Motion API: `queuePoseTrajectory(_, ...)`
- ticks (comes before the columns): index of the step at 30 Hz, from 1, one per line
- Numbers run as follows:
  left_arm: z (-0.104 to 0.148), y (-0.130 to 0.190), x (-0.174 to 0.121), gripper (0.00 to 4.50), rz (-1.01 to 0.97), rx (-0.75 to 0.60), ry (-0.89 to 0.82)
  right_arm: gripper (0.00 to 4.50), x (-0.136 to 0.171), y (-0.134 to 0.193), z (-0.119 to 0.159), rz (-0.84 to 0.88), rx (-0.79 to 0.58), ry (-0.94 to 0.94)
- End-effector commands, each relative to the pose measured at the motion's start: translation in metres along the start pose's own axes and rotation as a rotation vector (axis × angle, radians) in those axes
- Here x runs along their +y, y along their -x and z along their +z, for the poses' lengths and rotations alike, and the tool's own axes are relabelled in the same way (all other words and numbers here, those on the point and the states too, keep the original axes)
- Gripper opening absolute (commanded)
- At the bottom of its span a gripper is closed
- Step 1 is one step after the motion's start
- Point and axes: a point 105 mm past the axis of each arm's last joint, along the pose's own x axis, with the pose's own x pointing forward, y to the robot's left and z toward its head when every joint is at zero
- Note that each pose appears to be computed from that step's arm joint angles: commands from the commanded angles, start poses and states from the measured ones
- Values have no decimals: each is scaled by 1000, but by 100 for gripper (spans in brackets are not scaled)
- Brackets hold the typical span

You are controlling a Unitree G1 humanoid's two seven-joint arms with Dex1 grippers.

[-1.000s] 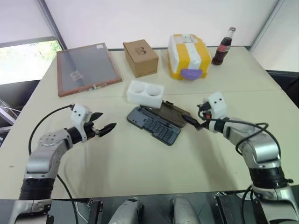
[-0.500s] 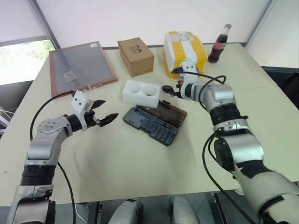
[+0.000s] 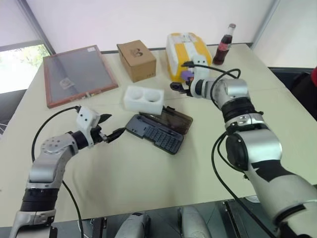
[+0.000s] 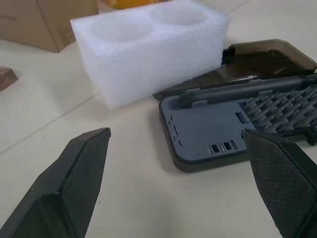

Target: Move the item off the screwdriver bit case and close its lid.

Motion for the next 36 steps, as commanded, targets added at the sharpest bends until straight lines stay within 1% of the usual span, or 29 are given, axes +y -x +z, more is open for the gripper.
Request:
queuePoseTrajectory(1, 21, 7, 15, 441, 48, -56, -56, 443, 25, 4, 20, 77, -54, -2)
queuePoseTrajectory(8, 19, 6, 16, 441, 45, -54, -58, 443, 44, -6, 3, 119, -4, -10)
queuePoseTrajectory(15, 17, 2, 9, 441, 43, -64, -49, 443, 47, -24, -37, 112, 114, -53)
queuePoseTrajectory(16, 17, 2, 9, 450, 46, -64, -49, 395, 47, -26, -41, 112, 125, -63)
queuePoseTrajectory(17, 17, 2, 9, 450, 50, -65, -50, 367, 47, -27, -44, 110, 135, -68)
queuePoseTrajectory(18, 17, 2, 10, 450, 54, -66, -51, 322, 47, -28, -46, 107, 141, -64)
queuePoseTrajectory(20, 17, 3, 10, 450, 59, -68, -52, 212, 47, -29, -49, 105, 148, -57)
queuePoseTrajectory(23, 16, 3, 10, 450, 70, -66, -55, 51, 50, -30, -45, 109, 141, -48)
queuePoseTrajectory(24, 15, 3, 10, 450, 71, -65, -56, 5, 51, -29, -44, 112, 136, -45)
queuePoseTrajectory(29, 12, 3, 8, 450, 75, -57, -60, 5, 46, -18, -13, 99, 45, -40)
queuePoseTrajectory(30, 12, 3, 8, 450, 76, -55, -61, 5, 39, -12, -2, 77, 9, -25)
queuePoseTrajectory(33, 11, 3, 7, 450, 75, -50, -61, 5, 1, 15, 24, -34, -83, 47)
queuePoseTrajectory(36, 10, 0, 6, 450, 61, -45, -59, 5, -62, 56, 29, -229, -104, 169)
